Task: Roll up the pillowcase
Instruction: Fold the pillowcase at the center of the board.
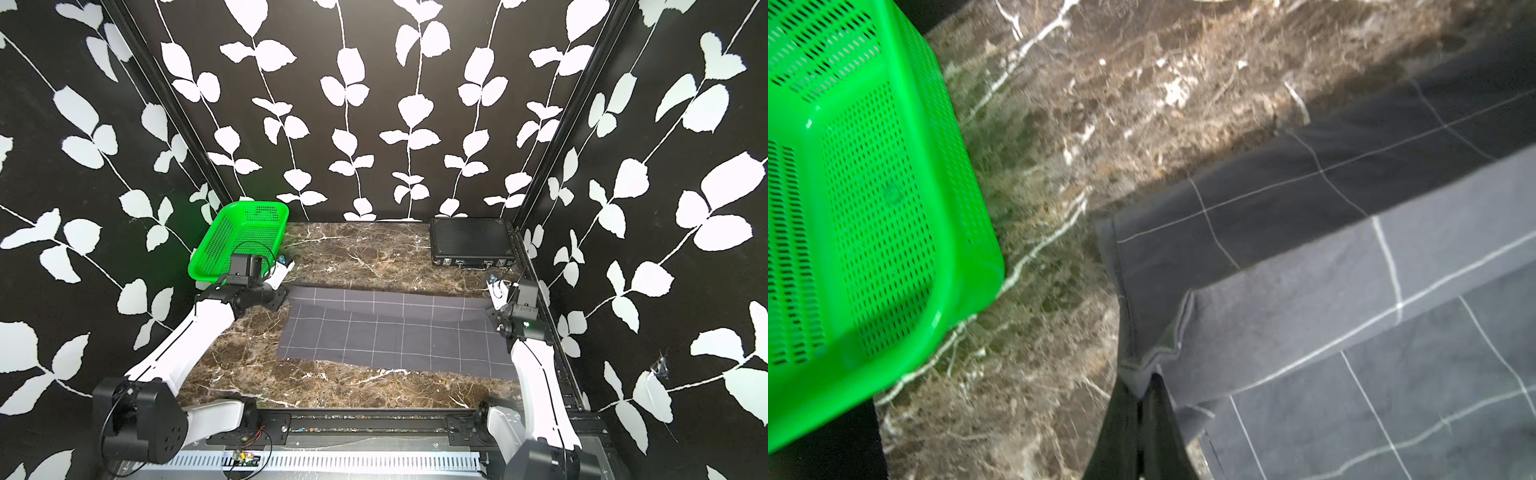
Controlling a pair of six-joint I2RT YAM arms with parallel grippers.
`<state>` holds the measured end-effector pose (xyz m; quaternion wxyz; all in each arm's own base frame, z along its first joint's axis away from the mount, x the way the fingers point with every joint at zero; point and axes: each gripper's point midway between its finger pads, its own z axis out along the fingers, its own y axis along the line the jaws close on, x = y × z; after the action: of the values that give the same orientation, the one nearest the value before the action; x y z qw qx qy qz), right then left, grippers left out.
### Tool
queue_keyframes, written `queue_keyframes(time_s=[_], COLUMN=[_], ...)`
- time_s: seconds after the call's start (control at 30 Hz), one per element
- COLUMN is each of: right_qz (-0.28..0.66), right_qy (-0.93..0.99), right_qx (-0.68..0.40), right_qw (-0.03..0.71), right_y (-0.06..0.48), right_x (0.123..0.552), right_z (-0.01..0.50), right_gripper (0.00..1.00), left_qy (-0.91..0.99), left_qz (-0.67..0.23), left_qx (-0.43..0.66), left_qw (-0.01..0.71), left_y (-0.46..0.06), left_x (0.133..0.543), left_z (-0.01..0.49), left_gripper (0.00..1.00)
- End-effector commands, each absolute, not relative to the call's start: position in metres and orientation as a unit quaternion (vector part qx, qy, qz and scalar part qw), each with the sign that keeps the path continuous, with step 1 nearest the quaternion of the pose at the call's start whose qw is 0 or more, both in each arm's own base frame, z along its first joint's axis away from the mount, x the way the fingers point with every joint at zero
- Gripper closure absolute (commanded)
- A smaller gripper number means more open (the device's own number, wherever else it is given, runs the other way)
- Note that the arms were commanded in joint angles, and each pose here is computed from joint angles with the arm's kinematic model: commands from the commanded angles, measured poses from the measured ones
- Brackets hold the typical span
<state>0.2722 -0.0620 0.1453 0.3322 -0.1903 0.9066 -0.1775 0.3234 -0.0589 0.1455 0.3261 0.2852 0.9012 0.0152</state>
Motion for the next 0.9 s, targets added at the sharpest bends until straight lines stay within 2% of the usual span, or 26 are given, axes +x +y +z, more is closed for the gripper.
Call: queue_keyframes(time_s=[0.0, 0.37, 0.87], right_qz=[-0.213, -0.221, -0.225], right_qy=[0.908, 0.906, 0.891], right_qx=[-0.198, -0.263, -0.37], right_qw=[0.301, 0.246, 0.139], right_y=[-0.071, -0.068, -0.064], right_x=[0.251, 0.224, 0.185], right_z=[0.124, 0.096, 0.079], right_gripper=[1.0, 1.0, 0.99], left_qy=[0.902, 0.906, 0.885], left_qz=[0.023, 0.035, 0.063], left_qx=[0.3, 0.349, 0.425], left_qw=[0.309, 0.238, 0.179], left_y=[-0.062, -0.062, -0.055], left_x=[0.306, 0.258, 0.234], left_z=[0.133, 0.087, 0.064], left_gripper=[1.0, 1.0, 1.0])
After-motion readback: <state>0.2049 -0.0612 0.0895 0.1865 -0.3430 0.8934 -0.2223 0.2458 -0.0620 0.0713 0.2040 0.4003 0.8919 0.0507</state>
